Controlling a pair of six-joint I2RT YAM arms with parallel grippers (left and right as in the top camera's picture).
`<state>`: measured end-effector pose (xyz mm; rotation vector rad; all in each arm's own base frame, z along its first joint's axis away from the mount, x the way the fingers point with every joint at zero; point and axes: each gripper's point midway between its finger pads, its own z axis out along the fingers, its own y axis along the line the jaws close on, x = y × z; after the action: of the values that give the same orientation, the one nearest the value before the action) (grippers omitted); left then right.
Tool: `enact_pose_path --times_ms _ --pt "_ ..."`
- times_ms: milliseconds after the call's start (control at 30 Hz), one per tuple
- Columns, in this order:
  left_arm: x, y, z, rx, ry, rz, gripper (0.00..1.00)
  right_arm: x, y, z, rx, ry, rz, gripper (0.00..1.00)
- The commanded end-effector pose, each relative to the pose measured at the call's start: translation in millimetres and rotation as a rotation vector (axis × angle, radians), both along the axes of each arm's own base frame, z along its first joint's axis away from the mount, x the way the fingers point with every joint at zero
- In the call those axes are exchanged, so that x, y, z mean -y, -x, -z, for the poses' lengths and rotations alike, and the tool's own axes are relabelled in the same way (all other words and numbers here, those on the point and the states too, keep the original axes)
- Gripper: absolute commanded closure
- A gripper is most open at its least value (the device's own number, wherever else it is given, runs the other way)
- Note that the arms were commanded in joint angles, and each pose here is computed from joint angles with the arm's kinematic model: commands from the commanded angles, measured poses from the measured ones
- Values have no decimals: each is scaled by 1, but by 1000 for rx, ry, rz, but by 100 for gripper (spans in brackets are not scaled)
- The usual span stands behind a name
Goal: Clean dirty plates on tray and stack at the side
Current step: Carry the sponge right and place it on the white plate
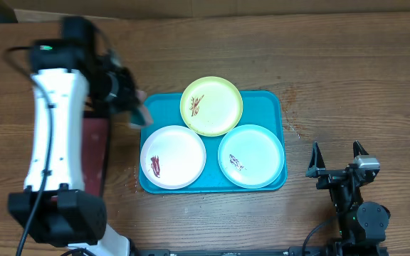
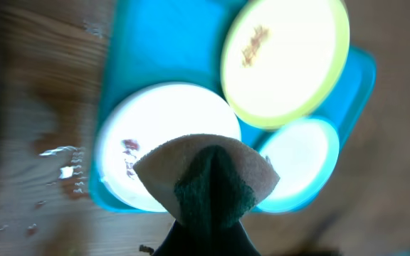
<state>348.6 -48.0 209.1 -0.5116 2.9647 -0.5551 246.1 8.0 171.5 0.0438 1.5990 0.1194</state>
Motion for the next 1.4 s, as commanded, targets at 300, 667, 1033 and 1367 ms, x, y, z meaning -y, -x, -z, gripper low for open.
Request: enact_pose_path --times_ms 300,667,1033,1367 --pt "81 30 139 -85 -79 129 96 3 0 2 4 4 15 0" --pt "70 48 174 -134 -124 67 94 3 0 2 4 4 15 0" --pt "73 46 173 -111 -116 119 2 3 0 2 4 4 15 0" --pt "55 11 66 -9 -99 193 0 3 0 2 4 4 15 0"
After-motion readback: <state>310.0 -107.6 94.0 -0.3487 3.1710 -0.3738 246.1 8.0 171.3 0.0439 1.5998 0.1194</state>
